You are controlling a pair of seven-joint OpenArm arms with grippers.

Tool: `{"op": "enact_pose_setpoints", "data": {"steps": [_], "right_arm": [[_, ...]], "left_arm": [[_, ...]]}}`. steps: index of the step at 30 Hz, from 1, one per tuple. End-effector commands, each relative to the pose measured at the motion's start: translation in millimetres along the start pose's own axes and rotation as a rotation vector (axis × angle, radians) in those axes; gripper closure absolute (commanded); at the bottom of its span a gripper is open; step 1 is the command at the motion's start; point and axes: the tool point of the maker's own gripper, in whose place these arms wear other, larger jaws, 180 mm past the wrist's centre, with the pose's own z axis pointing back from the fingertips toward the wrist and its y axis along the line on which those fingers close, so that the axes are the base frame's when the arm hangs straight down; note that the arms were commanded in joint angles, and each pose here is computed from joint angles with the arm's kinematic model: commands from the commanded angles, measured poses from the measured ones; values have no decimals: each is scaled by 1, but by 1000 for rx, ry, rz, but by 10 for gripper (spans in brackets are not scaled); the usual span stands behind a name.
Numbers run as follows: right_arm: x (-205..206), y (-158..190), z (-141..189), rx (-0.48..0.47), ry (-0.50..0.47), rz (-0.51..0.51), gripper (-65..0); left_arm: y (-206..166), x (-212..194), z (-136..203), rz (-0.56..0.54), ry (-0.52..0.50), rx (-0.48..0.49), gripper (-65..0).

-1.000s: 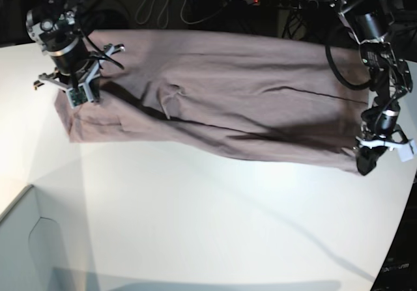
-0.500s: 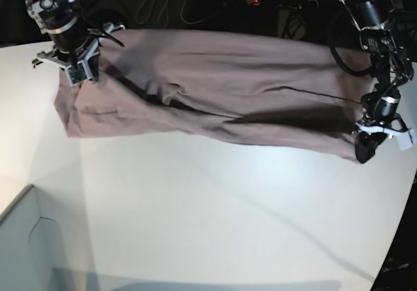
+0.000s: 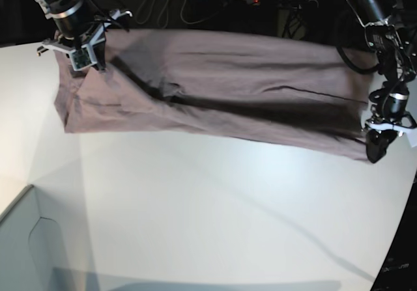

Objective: Layout the t-shirt on the table in an organized manner, then fold the t-shirt properly
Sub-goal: 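Lift the folded edge with both grippers and fold it toward the collar, then lower the folded strip onto the table with both grippers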

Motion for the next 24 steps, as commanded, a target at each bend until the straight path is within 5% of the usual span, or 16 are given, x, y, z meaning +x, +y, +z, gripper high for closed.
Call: {"op": "enact_pose_setpoints", "data": {"steps": [1,9,24], "right_arm": [[12,-3,6,-10,-47,8,0],[8,7,19,16,-79,5,0],[-30,21,11,65,11,-42,0]], "left_arm": [[-7,20,-2,-17,-59,-30,0],[-3,19,-1,-14,-53,-22,0],[9,-4,17,-14,5,11,0]]}}
